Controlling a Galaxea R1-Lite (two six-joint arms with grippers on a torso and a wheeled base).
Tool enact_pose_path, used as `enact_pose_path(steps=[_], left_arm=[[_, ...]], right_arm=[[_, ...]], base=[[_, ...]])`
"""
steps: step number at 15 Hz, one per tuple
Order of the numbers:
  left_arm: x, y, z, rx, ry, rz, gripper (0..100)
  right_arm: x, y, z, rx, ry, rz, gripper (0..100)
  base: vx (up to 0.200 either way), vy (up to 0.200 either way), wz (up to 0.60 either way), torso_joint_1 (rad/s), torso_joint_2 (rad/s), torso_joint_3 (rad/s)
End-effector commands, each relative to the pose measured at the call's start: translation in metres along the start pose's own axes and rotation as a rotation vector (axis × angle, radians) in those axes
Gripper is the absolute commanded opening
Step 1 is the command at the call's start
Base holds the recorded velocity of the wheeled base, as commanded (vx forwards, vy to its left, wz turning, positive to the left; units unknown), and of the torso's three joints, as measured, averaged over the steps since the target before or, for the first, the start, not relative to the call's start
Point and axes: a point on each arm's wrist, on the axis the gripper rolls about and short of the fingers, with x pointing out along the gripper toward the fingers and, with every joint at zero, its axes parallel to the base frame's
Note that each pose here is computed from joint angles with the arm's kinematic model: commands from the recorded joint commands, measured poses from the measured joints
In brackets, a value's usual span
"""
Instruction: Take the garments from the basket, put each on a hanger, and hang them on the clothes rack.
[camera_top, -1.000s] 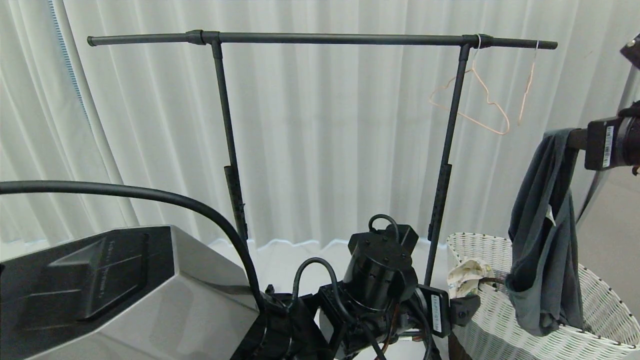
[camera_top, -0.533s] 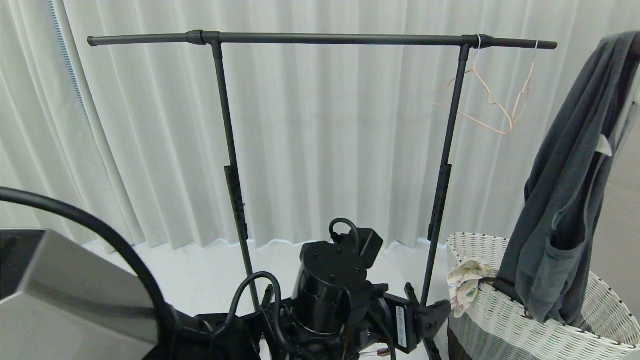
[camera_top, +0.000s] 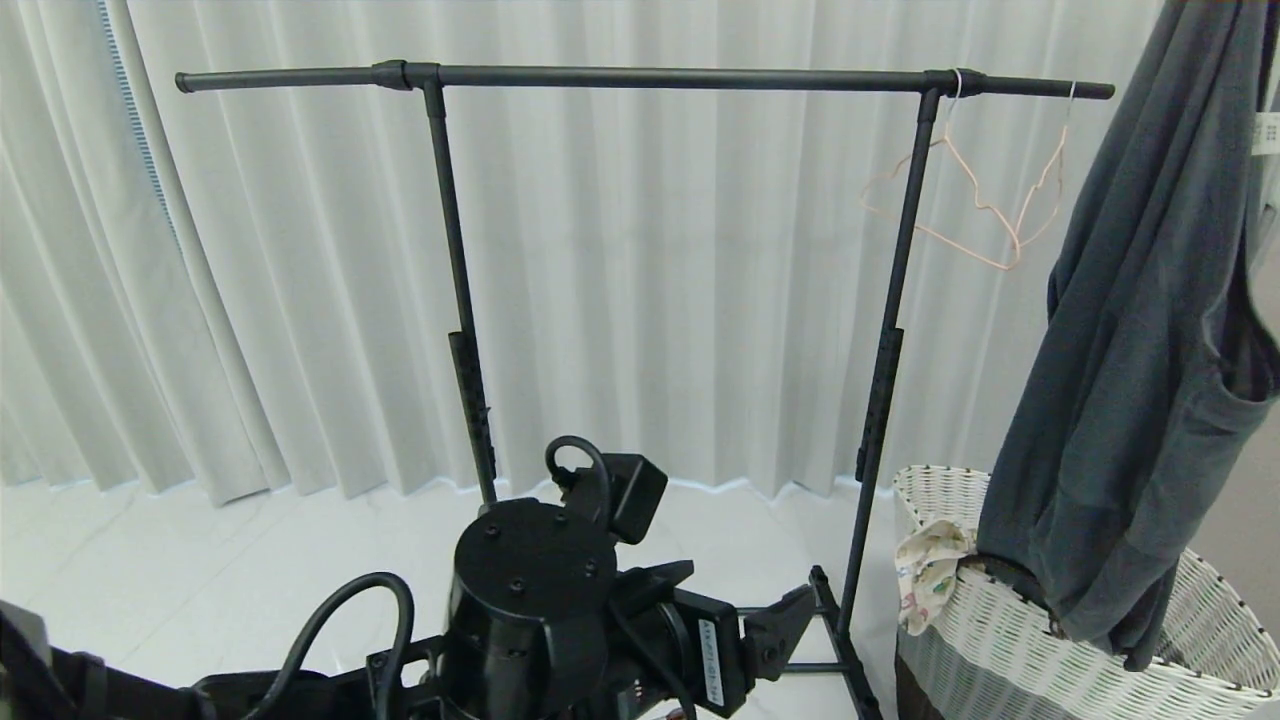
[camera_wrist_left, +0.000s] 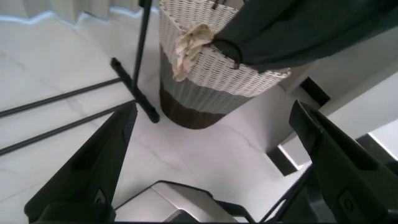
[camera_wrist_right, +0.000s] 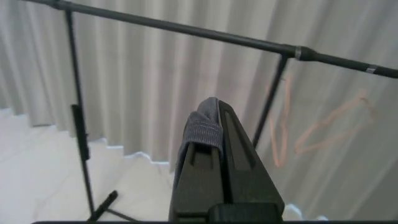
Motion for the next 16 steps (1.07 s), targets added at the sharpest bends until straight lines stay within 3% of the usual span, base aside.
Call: enact_pose_path(steps=[1,6,10,11,16], left_arm=[[-0.012,0.002,0.004,-0.004,-0.024,0.007,100],[-0.014,0.006,0.007,-0.010,-0.039,0.021,100],[-0.020,0.003,0.012,-0.010,-0.057,-0.002,100],[-0.017,-0.002,0.020,-0.014,-0.078,-0.038,100],[0.021,-0.020,0.044,-0.016,-0.106,-0.162,100]], right_arm=[[0.012,0.002,0.000,-0.004,-0.030,0.059,0],[0.033,0.005,-0.016,0.015,0.035,0.094,0],[0.044,0.024,-0.025,0.029,0.068,0.178,0],[0.049,0.028,-0.039,0.031,0.123,0.191,0],[0.054,0.036,-0.074,0.008,0.254,0.194,0]], base=[[0.000,0.000,0.00,0.000,0.00,0.000],[0.000,0.000,0.00,0.000,0.00,0.000],[0.000,0.000,0.00,0.000,0.00,0.000],[0.000,0.000,0.00,0.000,0.00,0.000],[0.000,0.000,0.00,0.000,0.00,0.000]])
